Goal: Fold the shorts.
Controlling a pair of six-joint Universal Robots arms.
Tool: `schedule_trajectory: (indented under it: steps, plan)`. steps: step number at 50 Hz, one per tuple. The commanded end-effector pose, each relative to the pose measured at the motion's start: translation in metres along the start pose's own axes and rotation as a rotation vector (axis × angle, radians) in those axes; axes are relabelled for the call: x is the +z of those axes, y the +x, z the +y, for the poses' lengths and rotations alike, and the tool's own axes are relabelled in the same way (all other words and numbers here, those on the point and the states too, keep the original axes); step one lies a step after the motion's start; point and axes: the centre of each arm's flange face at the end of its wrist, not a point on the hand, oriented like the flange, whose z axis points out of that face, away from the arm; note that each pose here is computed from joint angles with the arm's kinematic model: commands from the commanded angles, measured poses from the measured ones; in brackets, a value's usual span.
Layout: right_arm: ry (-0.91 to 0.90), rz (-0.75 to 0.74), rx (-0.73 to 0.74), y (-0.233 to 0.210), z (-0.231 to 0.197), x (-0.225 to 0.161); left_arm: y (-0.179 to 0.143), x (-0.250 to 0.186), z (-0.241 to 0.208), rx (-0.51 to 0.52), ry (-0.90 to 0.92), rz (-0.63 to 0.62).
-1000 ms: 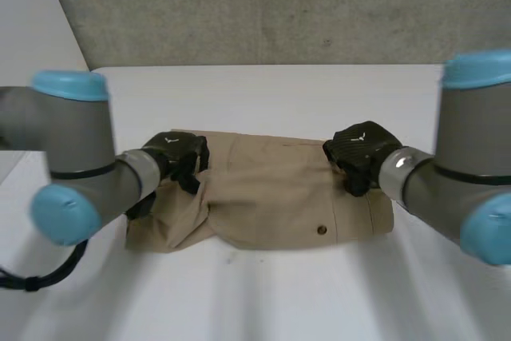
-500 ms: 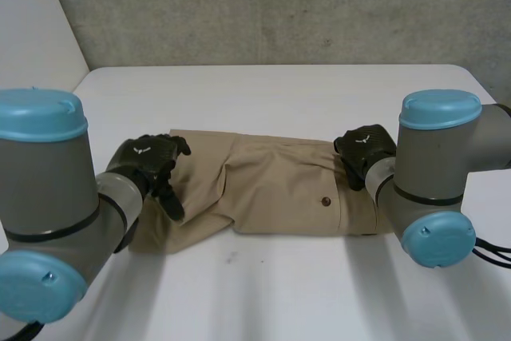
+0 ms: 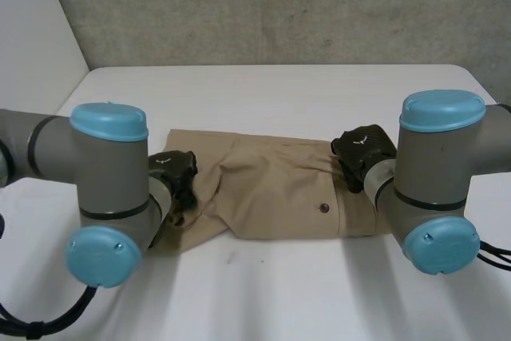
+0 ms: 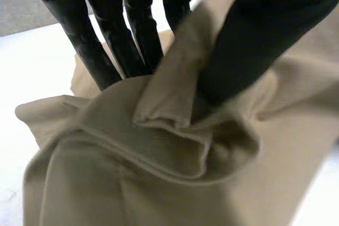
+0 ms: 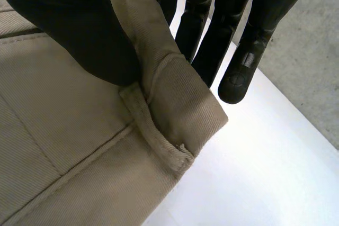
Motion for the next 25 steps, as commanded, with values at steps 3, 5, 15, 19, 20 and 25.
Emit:
schedule_trajectory:
  steps: [3, 5, 15, 19, 20, 25]
  plan:
    - [0.053, 0.045, -0.176, 0.020, -0.028, -0.021, 0.000, -0.027, -0.046, -0.011, 0.142, 0.011]
    - [0.059, 0.055, -0.227, 0.027, -0.038, -0.033, -0.001, -0.054, -0.072, 0.005, 0.231, 0.037]
    - [0.202, 0.119, -0.263, 0.063, -0.093, -0.099, -0.005, -0.144, -0.116, 0.305, 0.415, 0.120]
    - [0.309, 0.165, -0.248, 0.079, -0.117, -0.124, -0.013, -0.185, -0.149, 0.297, 0.576, 0.092]
    - [0.332, 0.176, -0.243, 0.083, -0.123, -0.130, -0.015, -0.193, -0.157, 0.290, 0.612, 0.084]
    - [0.477, 0.263, -0.208, 0.102, -0.157, -0.167, -0.026, -0.236, -0.194, 0.258, 0.794, 0.040]
